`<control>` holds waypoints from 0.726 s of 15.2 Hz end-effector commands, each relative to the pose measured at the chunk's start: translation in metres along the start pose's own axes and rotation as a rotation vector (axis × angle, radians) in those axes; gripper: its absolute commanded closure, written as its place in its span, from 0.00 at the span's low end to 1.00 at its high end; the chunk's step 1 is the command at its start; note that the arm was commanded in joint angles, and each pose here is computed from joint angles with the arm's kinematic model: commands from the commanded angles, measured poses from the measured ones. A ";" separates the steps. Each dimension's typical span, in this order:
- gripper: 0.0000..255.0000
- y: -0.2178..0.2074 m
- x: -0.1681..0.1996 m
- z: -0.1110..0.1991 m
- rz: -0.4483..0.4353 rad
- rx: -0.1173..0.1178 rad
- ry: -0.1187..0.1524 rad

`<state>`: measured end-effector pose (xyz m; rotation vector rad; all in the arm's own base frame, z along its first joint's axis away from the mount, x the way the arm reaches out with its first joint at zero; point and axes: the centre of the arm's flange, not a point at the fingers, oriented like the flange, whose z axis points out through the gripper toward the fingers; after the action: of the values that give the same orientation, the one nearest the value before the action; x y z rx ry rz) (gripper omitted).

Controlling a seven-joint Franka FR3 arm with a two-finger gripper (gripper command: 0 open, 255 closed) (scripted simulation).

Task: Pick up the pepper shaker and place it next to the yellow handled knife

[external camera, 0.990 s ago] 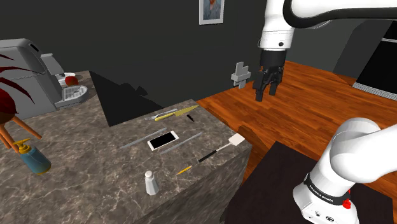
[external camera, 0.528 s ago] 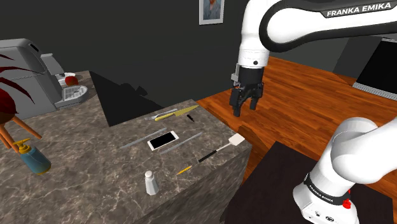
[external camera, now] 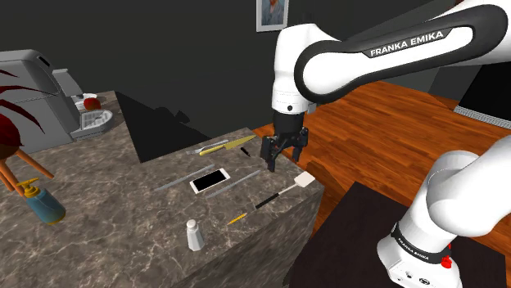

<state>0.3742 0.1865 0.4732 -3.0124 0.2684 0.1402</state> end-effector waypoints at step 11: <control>0.00 -0.129 0.047 0.074 0.058 0.007 0.038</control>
<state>0.4325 0.3047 0.4163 -3.0058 0.3491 0.0911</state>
